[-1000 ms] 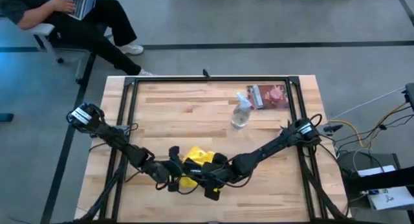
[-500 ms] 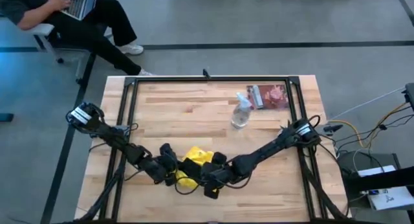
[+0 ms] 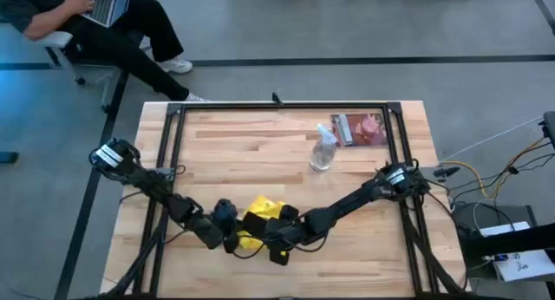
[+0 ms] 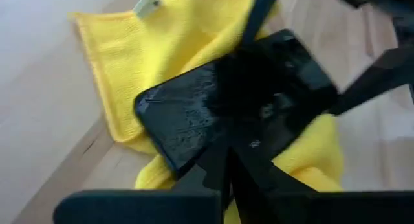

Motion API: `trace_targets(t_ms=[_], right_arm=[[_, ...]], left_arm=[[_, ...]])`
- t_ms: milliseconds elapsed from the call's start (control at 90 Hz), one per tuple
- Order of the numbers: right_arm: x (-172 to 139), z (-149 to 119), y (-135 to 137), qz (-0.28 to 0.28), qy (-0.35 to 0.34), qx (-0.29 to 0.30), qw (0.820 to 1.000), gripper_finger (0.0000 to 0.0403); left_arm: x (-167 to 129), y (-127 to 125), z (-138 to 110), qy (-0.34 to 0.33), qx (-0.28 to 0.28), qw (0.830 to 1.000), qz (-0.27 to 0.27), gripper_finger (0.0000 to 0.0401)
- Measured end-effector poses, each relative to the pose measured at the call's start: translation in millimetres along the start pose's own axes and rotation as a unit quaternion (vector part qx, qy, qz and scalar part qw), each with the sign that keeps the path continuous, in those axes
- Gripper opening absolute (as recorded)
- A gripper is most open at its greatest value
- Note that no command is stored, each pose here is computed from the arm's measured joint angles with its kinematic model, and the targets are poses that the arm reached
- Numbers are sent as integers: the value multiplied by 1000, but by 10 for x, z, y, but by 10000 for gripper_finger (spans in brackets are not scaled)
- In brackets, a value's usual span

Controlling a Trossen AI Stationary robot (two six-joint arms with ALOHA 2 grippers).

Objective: Apply microfiber cloth
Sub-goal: Wipe the black cellphone with the yellow microfiber cloth

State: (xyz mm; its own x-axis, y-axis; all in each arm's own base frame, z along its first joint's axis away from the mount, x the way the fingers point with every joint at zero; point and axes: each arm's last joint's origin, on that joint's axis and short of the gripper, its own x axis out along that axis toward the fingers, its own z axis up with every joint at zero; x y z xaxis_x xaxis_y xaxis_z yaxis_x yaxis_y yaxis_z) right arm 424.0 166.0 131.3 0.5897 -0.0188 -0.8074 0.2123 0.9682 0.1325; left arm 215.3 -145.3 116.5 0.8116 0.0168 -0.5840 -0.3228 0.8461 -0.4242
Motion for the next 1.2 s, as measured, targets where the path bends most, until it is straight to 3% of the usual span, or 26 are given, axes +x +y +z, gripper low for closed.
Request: trace_targets(t_ms=[256, 489, 767, 1000, 1200], right_arm=[[25, 4, -30, -40, -16, -92, 995, 400], [32, 27, -84, -48, -13, -112, 992, 392], [28, 28, -86, -50, -13, -126, 991, 326], [-50, 59, -93, -50, -12, -136, 989, 314], [-342, 192, -81, -42, -31, -138, 989, 320]], left_arm=[[48, -62, -10, 19, 2, 1000, -11, 0], [29, -149, 30, 16, 60, 998, -28, 0], [-160, -261, 70, 25, 172, 982, -71, 0], [-466, -228, -18, 80, 193, 976, -53, 0], [-506, -217, -159, 100, 192, 975, -51, 0]])
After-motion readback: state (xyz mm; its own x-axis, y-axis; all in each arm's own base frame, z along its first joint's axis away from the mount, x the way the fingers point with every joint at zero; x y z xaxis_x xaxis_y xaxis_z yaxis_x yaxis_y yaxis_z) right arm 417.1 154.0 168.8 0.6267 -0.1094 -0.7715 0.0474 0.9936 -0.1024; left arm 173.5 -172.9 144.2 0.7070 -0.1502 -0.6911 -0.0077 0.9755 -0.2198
